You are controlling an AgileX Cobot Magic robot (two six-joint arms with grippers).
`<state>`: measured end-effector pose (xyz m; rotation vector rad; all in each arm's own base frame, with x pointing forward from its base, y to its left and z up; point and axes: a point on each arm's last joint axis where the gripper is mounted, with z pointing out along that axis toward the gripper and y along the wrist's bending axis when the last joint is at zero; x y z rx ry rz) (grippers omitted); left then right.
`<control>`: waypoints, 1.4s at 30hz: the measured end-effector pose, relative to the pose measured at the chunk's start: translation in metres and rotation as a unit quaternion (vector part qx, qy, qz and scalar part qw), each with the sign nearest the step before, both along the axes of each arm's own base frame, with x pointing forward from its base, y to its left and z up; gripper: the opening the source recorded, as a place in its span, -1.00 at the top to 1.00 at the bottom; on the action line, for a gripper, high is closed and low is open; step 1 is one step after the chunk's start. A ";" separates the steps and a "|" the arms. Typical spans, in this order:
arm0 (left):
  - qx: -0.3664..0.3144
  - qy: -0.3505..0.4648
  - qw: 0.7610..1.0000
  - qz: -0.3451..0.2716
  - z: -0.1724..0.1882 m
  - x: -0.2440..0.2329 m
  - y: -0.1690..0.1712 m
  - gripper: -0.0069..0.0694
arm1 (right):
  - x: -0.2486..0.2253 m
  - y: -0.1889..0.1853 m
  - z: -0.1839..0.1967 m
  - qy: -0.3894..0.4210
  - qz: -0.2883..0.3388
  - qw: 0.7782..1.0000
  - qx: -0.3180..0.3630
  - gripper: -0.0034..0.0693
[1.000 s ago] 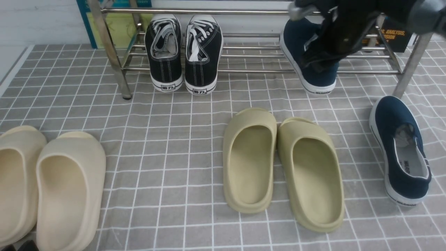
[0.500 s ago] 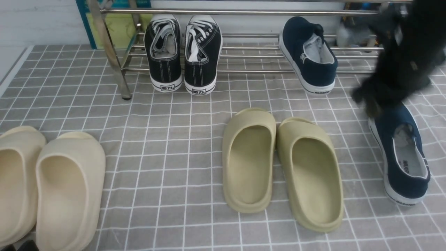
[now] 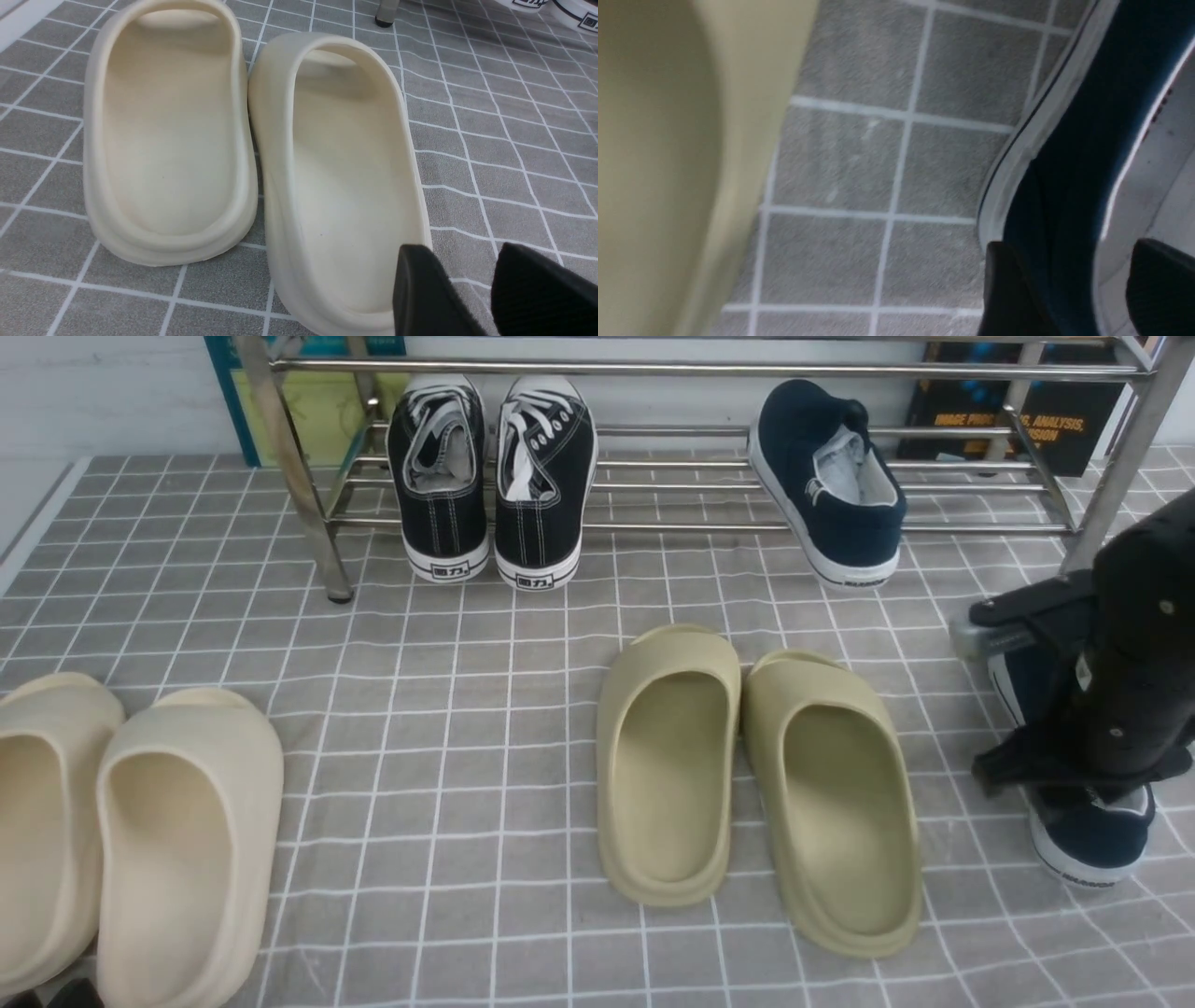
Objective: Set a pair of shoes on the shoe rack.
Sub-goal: Use the right arm to grab the shoe closest to it, then use the right arm to put a shoe into the shoe rack
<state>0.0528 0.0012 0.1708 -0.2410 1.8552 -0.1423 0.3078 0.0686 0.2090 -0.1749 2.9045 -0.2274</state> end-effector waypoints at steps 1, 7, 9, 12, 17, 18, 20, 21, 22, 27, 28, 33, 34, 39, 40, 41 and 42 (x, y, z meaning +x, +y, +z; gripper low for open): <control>0.000 0.000 1.000 0.000 0.000 0.000 0.000 0.20 | 0.003 -0.005 -0.003 -0.002 -0.011 1.000 -0.001 -0.12; 0.000 0.000 1.000 0.000 0.000 0.000 0.000 0.20 | 0.012 -0.011 -0.017 -0.001 -0.028 1.000 0.006 -0.12; 0.000 0.000 1.000 0.000 0.000 0.000 0.000 0.20 | 0.014 -0.010 -0.024 0.005 -0.026 1.000 0.008 -0.06; 0.000 0.000 1.000 0.000 0.000 0.000 0.000 0.20 | 0.015 -0.008 -0.027 0.008 -0.015 1.000 0.013 0.09; 0.000 0.000 1.000 0.000 0.000 0.000 0.000 0.20 | 0.014 -0.006 -0.023 0.007 0.009 1.000 0.020 0.70; 0.000 0.000 1.000 0.000 0.000 0.000 0.000 0.20 | 0.010 -0.007 -0.015 0.007 0.020 1.000 0.022 0.81; 0.000 0.000 1.000 0.000 0.000 0.000 0.000 0.20 | 0.005 -0.006 -0.001 0.006 0.038 0.999 0.028 0.81; 0.000 0.000 1.000 0.000 0.000 0.000 0.000 0.20 | -0.001 -0.004 0.014 -0.001 0.051 0.998 0.042 0.81; 0.000 0.000 1.000 0.000 0.000 0.000 0.000 0.20 | -0.004 -0.003 0.028 -0.009 0.069 0.996 0.051 0.81; 0.000 0.000 1.000 0.000 0.000 0.000 0.000 0.20 | -0.003 0.006 0.079 -0.078 0.125 0.986 0.081 0.81; 0.000 0.000 1.000 0.000 0.000 0.000 0.000 0.20 | 0.001 0.007 0.085 -0.089 0.132 0.984 0.080 0.81; 0.000 0.000 1.000 0.000 0.000 0.000 0.000 0.20 | 0.018 0.009 0.090 -0.087 0.138 0.984 0.070 0.81; 0.000 0.000 1.000 0.000 0.000 0.000 0.000 0.20 | 0.022 0.010 0.090 -0.085 0.139 0.984 0.066 0.81; 0.001 0.000 1.000 0.000 0.000 0.000 0.000 0.20 | 0.045 0.012 0.082 -0.056 0.143 0.987 0.042 0.81; 0.001 0.000 1.000 0.000 0.000 0.000 0.000 0.20 | 0.045 0.012 0.081 -0.054 0.143 0.987 0.042 0.81; 0.001 0.000 1.000 0.000 0.000 0.000 0.000 0.20 | 0.050 0.012 0.076 -0.051 0.146 0.987 0.033 0.81; 0.001 0.000 1.000 0.000 0.000 0.000 0.000 0.20 | 0.053 0.012 0.074 -0.051 0.148 0.987 0.029 0.81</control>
